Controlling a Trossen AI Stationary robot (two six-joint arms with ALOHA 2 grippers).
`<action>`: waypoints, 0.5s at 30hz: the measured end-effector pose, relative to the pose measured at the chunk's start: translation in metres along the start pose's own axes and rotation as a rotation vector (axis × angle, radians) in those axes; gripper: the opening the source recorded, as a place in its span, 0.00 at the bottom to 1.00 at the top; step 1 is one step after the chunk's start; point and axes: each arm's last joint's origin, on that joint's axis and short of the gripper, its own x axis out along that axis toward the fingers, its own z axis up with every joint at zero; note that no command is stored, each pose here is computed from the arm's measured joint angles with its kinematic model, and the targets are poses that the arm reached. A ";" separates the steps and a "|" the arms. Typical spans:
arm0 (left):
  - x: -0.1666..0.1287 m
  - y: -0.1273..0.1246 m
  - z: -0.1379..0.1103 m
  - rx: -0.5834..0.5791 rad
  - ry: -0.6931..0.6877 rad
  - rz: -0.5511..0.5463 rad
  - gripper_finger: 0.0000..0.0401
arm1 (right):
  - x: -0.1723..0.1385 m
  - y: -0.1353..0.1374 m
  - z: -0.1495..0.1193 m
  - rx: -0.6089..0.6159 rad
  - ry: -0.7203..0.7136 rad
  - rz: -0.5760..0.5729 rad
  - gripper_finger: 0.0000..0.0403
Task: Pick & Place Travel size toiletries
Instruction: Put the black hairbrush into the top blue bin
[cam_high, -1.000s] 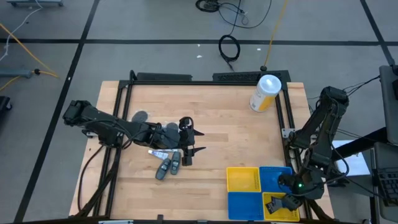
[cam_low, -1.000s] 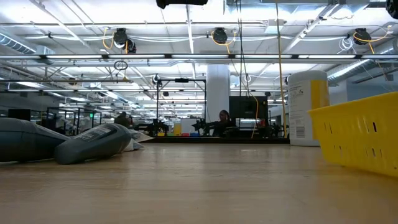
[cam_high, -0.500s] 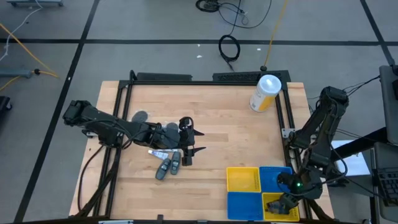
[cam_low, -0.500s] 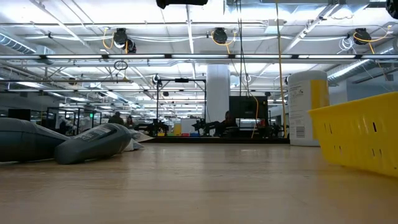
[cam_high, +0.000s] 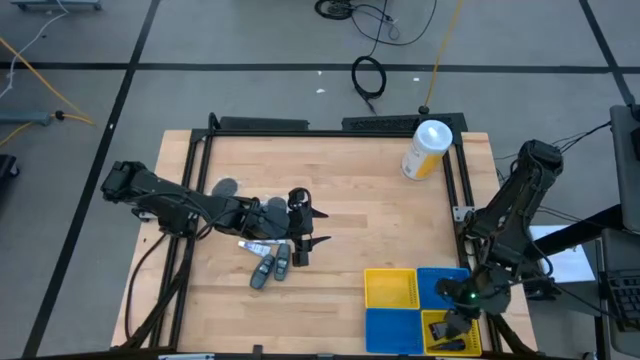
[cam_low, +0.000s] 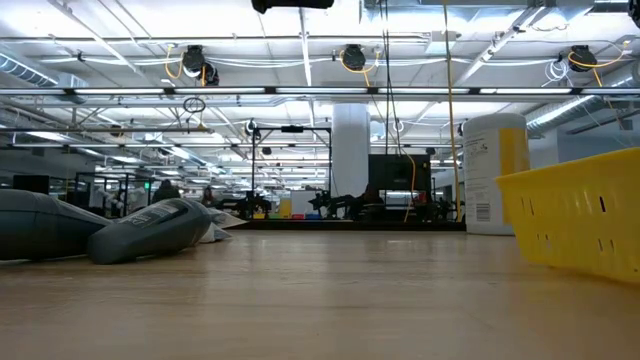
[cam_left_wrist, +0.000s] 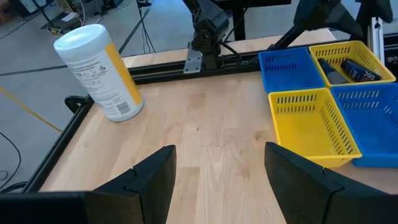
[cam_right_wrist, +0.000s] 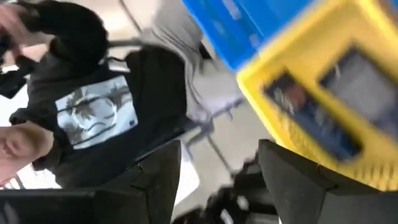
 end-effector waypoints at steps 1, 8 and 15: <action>0.000 0.000 -0.001 0.002 0.006 0.000 0.60 | 0.000 0.001 0.005 -0.027 -0.025 0.004 0.51; -0.001 0.000 -0.011 -0.032 0.107 0.002 0.60 | -0.005 0.007 0.047 -0.340 -0.259 -0.010 0.51; -0.004 0.001 -0.028 -0.119 0.280 0.027 0.60 | -0.018 0.008 0.094 -0.645 -0.559 -0.132 0.50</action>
